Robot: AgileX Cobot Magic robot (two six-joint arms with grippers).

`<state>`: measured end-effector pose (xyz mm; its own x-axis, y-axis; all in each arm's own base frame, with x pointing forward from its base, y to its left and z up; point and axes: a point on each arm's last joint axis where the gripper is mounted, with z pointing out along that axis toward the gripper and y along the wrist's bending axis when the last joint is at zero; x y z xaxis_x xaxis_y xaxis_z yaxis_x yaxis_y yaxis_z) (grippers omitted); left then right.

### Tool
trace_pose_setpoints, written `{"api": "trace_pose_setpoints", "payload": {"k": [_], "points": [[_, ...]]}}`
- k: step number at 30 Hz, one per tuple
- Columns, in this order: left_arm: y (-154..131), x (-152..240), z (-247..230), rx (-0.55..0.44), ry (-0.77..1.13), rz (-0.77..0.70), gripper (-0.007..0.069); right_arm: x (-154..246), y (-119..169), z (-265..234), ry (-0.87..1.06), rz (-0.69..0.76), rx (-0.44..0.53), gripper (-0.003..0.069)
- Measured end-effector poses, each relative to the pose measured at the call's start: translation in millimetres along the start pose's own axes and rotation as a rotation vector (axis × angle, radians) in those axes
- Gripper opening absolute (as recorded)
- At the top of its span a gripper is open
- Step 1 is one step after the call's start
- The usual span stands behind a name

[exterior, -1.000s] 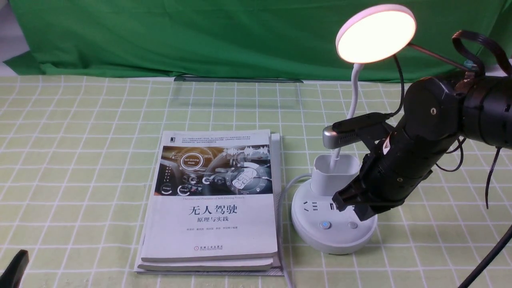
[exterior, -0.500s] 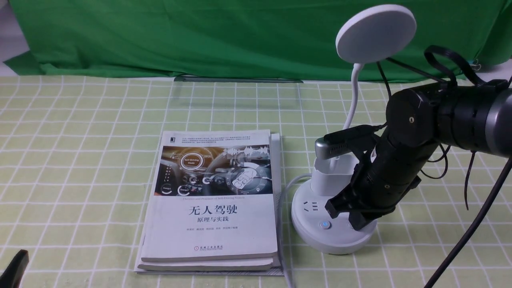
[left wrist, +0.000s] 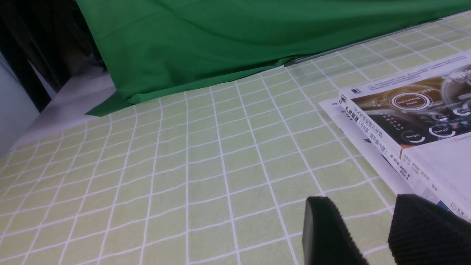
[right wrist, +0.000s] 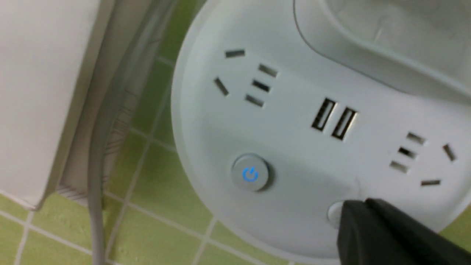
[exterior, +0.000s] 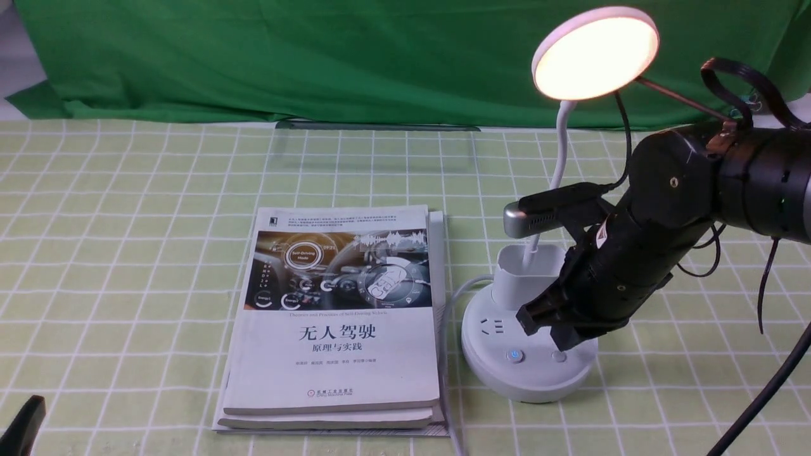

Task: Turn off the desk lamp on the green coffee tablecloth by hand.
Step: 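Press the power button on the lamp base to turn the lamp off with the right gripper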

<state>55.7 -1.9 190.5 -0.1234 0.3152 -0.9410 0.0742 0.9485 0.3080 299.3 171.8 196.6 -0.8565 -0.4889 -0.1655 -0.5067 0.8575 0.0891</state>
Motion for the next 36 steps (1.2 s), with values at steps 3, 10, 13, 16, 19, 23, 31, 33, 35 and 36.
{"api": "trace_pose_setpoints", "payload": {"k": [3,10,13,16,19,23,31,33,35,36], "points": [[0,0,0,0.000,0.000,0.000,0.0243,0,0,9,0.026,0.001,-0.010,0.0047],[0,0,0,0.000,0.000,0.000,0.0243,-2,-1,21,0.073,-0.008,-0.014,0.0047],[0,0,0,0.000,0.000,0.000,0.0243,-3,-1,18,0.065,-0.011,-0.012,0.0047],[0,0,0,0.000,0.000,0.000,0.0243,-1,-2,12,0.047,-0.017,0.003,0.0047],[0,0,0,0.000,0.000,0.000,0.0243,2,-2,3,0.029,-0.025,0.018,0.0047],[0,0,0,0.000,0.000,0.000,0.0243,4,0,-22,-0.041,-0.022,0.023,0.0047],[0,0,0,0.000,0.000,0.000,0.0243,1,0,-19,-0.054,-0.019,0.025,0.0047],[0,0,0,0.000,0.000,0.000,0.0243,1,-1,-12,-0.032,-0.013,0.020,0.0047],[0,0,0,0.000,0.000,0.000,0.0243,0,-1,-3,-0.009,-0.007,0.014,0.0047],[0,0,0,0.000,0.000,0.000,0.0243,0,-2,8,0.021,-0.002,0.010,0.0047]]}}
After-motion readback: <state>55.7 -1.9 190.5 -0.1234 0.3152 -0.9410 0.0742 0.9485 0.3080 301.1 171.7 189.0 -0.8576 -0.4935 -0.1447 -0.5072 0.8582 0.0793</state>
